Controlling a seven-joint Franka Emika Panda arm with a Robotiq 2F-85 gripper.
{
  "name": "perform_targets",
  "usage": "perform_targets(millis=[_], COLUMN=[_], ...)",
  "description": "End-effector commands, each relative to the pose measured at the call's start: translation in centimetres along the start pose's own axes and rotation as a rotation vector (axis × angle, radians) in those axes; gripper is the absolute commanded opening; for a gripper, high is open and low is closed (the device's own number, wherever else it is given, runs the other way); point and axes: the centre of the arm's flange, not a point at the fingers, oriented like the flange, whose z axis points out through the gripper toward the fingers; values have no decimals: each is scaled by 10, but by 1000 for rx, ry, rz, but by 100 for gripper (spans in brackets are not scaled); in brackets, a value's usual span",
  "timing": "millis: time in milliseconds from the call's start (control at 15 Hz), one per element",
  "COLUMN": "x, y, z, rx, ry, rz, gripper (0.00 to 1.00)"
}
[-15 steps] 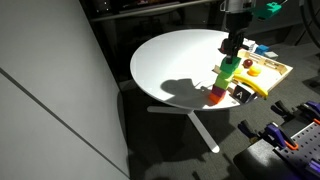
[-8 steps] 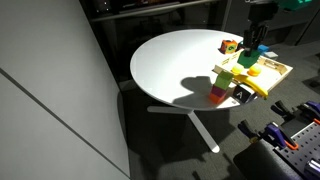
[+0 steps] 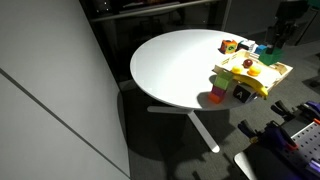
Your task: Pick up the green block and put it in the tray
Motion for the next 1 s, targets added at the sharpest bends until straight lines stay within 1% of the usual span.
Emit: perform_targets(millis=[0,267,333,400,600,667,800,933], x=[-8,-4,-4,-4,-5,-5,-7,-11], y=[31,61,64,65,58,54,40,21], z=[-9,-16,-18,-18,-21,-22,-23,-23], rx=[-26,-74,-91,-107,-138,-140,-113,-77], ry=[60,129,141,151,160,159,136,93], rz=[83,141,151,159,165,163,121,62], gripper=[25,25,75,76,97,100,100,100])
